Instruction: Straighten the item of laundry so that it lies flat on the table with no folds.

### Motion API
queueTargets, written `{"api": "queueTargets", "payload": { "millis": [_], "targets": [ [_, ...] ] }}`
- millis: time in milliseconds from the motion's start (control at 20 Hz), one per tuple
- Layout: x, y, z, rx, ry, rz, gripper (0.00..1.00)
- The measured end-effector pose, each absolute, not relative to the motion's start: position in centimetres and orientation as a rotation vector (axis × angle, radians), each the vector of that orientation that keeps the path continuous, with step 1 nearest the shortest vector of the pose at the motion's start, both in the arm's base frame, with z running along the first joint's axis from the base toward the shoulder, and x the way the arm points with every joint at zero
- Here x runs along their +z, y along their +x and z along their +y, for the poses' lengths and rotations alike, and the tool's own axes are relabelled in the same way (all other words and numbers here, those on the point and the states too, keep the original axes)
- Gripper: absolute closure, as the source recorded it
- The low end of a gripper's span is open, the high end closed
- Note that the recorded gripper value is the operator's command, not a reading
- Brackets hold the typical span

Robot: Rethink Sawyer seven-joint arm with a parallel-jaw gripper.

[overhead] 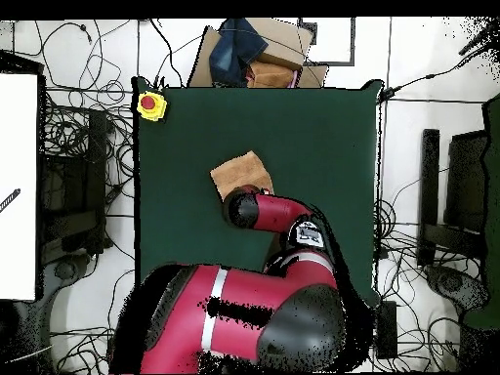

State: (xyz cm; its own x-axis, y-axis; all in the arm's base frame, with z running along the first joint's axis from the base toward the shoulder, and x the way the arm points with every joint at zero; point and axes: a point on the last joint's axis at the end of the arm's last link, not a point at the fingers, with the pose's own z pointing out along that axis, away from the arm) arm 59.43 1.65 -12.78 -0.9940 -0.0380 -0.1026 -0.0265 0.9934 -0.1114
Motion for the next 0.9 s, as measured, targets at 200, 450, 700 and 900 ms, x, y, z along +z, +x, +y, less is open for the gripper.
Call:
{"api": "queueTargets", "payload": {
  "millis": [200, 450, 700, 900],
  "targets": [
    [-13.0, 59.4, 1.8, -0.168, -0.055, 3.025, 1.0],
    [-13.1, 59.4, 1.9, -0.169, -0.057, 3.02, 1.0],
    [-11.1, 58.6, 2.2, -0.169, -0.056, 3.024, 1.0],
    [-8.9, 58.2, 2.6, -0.171, -0.06, 3.019, 1.0]
  ]
}}
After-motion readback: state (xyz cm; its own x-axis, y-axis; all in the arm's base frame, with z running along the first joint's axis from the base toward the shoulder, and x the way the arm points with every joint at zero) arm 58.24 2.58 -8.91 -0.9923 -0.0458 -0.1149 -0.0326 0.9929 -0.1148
